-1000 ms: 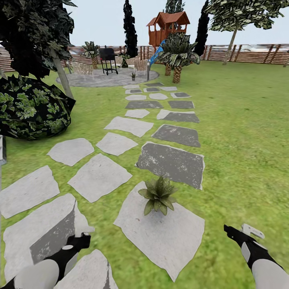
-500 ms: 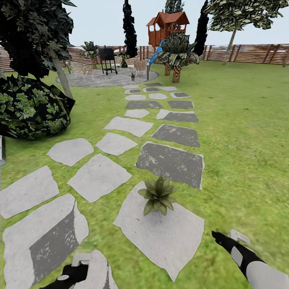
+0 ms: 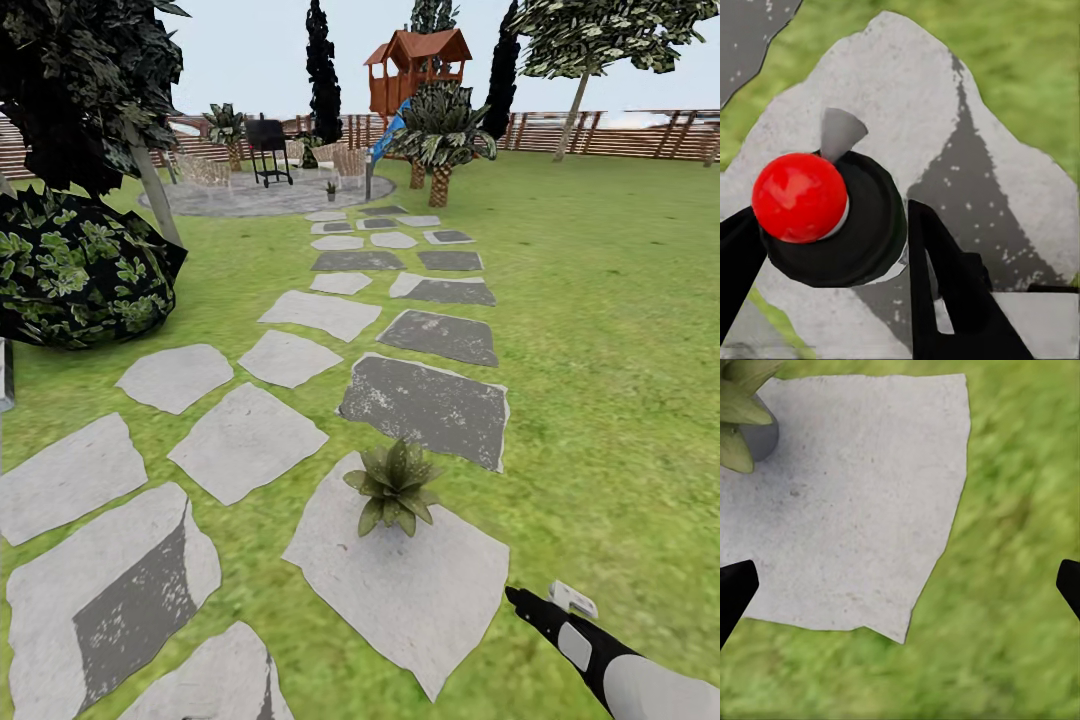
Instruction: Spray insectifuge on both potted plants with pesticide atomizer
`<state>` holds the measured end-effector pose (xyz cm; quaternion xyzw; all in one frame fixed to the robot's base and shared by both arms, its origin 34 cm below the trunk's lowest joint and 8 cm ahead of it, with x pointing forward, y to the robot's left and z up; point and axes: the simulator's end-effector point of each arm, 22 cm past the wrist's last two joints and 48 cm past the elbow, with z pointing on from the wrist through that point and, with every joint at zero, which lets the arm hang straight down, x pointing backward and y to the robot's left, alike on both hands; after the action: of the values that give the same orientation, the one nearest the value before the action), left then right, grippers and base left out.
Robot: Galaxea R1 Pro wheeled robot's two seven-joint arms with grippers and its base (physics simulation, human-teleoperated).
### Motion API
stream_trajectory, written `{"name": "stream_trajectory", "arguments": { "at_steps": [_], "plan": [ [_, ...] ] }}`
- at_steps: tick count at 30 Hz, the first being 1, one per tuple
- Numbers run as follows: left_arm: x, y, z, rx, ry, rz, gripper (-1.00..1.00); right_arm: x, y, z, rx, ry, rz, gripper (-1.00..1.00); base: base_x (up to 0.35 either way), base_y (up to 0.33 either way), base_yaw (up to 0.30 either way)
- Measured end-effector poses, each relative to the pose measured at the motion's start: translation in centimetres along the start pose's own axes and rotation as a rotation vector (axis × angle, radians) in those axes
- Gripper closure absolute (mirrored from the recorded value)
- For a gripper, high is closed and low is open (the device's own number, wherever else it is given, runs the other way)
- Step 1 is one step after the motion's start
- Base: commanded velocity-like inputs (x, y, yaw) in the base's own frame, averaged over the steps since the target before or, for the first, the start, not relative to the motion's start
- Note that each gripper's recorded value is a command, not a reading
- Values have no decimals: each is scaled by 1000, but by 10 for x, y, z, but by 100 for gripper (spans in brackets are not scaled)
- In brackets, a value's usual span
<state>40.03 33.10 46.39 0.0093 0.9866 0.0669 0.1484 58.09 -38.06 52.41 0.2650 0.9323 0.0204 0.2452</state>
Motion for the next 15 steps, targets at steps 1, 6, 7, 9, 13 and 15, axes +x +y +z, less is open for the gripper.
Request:
{"name": "stream_trajectory", "arguments": {
  "at_steps": [1,6,7,9,13,15],
  "plan": [
    [18,0,-3,1,23,3,100,0,0,0,0,0,0,-100,0,0,0],
    [60,-1,-10,3,76,11,100,0,0,0,0,1,0,-100,0,0,0],
    [61,-1,-11,3,79,12,100,0,0,0,0,1,0,-100,0,0,0],
    [63,-1,-11,3,81,12,100,0,0,0,0,0,0,-100,0,0,0],
    [64,-1,-11,3,83,12,100,0,0,0,0,1,0,-100,0,0,0],
    [65,-1,-11,3,83,12,100,1,1,0,-1,2,0,-100,0,0,0]
  ]
}}
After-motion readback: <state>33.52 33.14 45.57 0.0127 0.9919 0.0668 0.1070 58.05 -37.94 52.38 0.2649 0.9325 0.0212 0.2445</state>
